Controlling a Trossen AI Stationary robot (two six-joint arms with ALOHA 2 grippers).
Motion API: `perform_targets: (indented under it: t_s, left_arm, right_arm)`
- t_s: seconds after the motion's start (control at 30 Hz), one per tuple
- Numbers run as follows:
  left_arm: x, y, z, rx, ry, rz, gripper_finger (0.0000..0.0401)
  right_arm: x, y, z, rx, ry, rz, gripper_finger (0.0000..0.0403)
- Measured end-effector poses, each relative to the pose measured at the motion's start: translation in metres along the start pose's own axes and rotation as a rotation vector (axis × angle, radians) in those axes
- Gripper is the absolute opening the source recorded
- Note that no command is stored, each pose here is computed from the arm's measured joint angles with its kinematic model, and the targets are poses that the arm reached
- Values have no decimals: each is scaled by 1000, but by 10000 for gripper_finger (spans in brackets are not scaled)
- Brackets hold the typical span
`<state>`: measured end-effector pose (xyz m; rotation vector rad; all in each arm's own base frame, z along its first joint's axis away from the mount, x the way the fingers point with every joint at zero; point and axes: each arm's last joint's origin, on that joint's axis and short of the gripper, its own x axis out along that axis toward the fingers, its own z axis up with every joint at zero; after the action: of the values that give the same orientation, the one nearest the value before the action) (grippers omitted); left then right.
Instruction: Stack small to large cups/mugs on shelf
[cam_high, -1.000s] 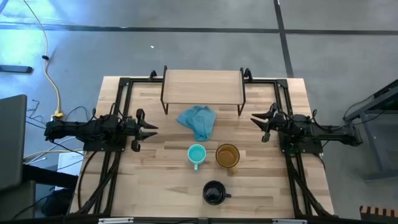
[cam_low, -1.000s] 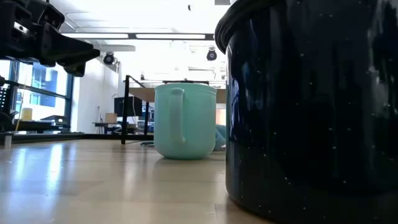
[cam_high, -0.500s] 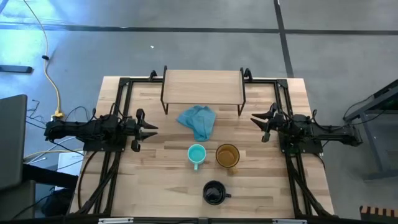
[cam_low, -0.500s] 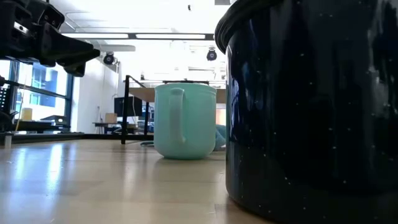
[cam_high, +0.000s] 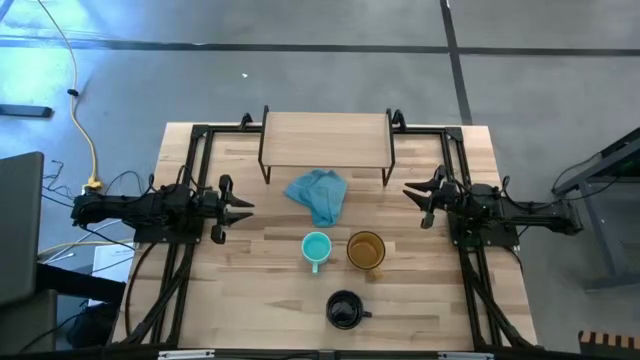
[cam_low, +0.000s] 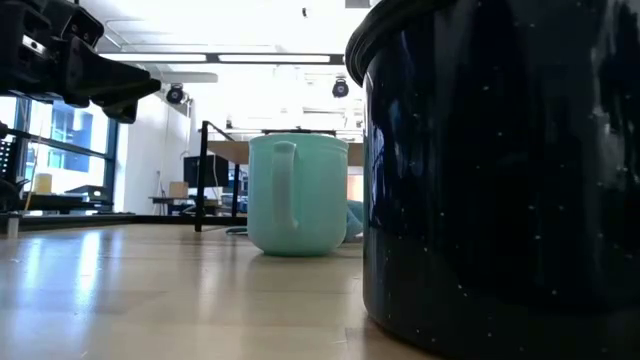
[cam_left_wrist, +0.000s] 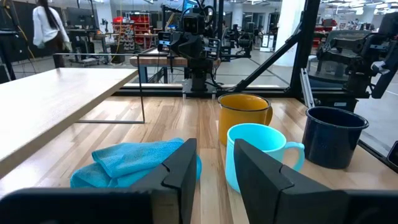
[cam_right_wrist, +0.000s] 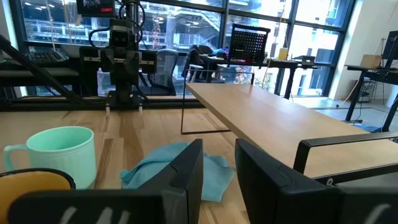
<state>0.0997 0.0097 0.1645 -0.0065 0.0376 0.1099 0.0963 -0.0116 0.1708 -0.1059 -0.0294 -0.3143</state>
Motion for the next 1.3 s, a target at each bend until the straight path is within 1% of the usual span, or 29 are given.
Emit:
perform_targets:
  t_s: [0.5,0.57,0.63,0.73,0.8,0.87,0.97,1.13,1.2,1.3]
  left_arm:
    - [0,0,2,-4,-18,-3,97]
    - [0,-1,3,-57,-31,-42,97]
    - [0,-3,6,-149,-57,-110,97]
    - [-2,-7,16,-341,-125,-252,97]
    - [-4,-7,25,-409,-198,-299,97]
    - [-7,-7,34,-442,-286,-327,97]
    - [-13,-7,47,-458,-436,-375,97]
    - [-28,-8,67,-409,-670,-473,97]
    - [-33,-9,71,-404,-722,-519,97]
    - [-37,-9,74,-402,-758,-564,97]
  right_arm:
    - [0,0,0,0,0,0,84]
    - [0,0,0,0,0,0,84]
    - [0,0,0,0,0,0,84]
    - [0,0,0,0,0,0,84]
    - [0,0,0,0,0,0,84]
    - [0,0,0,0,0,0,84]
    - [0,0,0,-8,0,0,84]
    - [0,0,0,-26,-2,-1,84]
    - [0,0,0,-24,-2,-1,84]
    - [0,0,1,-23,-8,-2,84]
